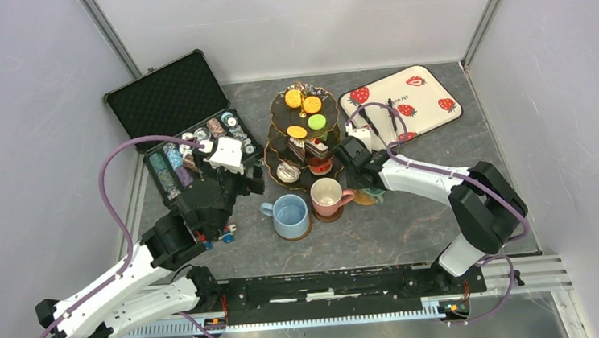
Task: Serve the afternoon tea
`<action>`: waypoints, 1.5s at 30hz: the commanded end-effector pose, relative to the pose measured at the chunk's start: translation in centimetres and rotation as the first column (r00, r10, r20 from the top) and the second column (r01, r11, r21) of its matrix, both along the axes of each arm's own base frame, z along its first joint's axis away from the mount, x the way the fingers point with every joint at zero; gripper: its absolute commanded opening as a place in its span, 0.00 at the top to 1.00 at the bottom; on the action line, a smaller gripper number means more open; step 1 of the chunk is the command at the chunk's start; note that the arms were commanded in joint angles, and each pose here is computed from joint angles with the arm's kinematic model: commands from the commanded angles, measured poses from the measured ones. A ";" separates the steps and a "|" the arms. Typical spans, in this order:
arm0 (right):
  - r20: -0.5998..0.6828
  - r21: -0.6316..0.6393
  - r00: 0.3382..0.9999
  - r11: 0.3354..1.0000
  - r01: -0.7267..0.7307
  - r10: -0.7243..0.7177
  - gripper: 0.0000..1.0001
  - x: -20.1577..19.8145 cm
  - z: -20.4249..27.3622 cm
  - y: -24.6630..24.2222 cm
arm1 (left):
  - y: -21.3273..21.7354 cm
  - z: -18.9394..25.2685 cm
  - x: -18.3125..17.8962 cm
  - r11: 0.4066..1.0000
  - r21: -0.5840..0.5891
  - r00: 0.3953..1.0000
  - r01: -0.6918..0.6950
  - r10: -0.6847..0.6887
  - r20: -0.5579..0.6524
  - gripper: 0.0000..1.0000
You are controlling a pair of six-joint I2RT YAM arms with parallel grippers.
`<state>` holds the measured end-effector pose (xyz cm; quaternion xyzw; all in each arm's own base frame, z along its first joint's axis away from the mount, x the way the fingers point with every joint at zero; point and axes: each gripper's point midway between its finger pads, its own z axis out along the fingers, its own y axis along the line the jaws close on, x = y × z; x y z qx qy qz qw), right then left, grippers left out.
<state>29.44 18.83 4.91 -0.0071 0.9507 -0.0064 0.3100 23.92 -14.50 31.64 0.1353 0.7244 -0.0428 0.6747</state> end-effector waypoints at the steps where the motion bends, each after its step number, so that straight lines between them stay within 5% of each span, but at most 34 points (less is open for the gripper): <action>1: 0.075 0.045 0.997 0.999 -0.008 0.005 0.66 1.6 2.5 1.3 | 0.3 0.9 0.4 1.000 -0.008 0.999 -0.028 0.028 0.029 0.00; 18: 0.295 0.117 0.949 0.982 -0.149 0.109 0.02 -0.4 11.0 -0.4 | 2.7 1.9 1.5 0.992 -0.048 0.993 -0.113 0.115 0.037 0.00; 28: 0.561 0.071 0.814 0.972 -0.226 0.148 0.02 -1.5 23.7 -3.5 | 3.6 11.4 -2.5 0.926 -0.377 0.997 0.029 -0.001 0.074 0.00; 34: 0.776 0.076 0.618 0.954 -0.289 0.126 0.02 -5.4 31.2 -7.2 | 6.3 15.0 -5.7 0.839 -0.537 0.992 0.084 -0.021 0.123 0.00; 39: 0.870 0.070 0.490 0.968 -0.242 0.059 0.02 -8.6 35.3 -11.6 | 8.4 16.1 -7.8 0.789 -0.603 0.987 0.115 -0.023 0.157 0.00; 45: 0.913 0.063 0.409 0.986 -0.157 0.007 0.02 -11.2 38.2 -15.8 | 9.8 19.0 -10.1 0.774 -0.605 0.975 0.188 -0.073 0.210 0.00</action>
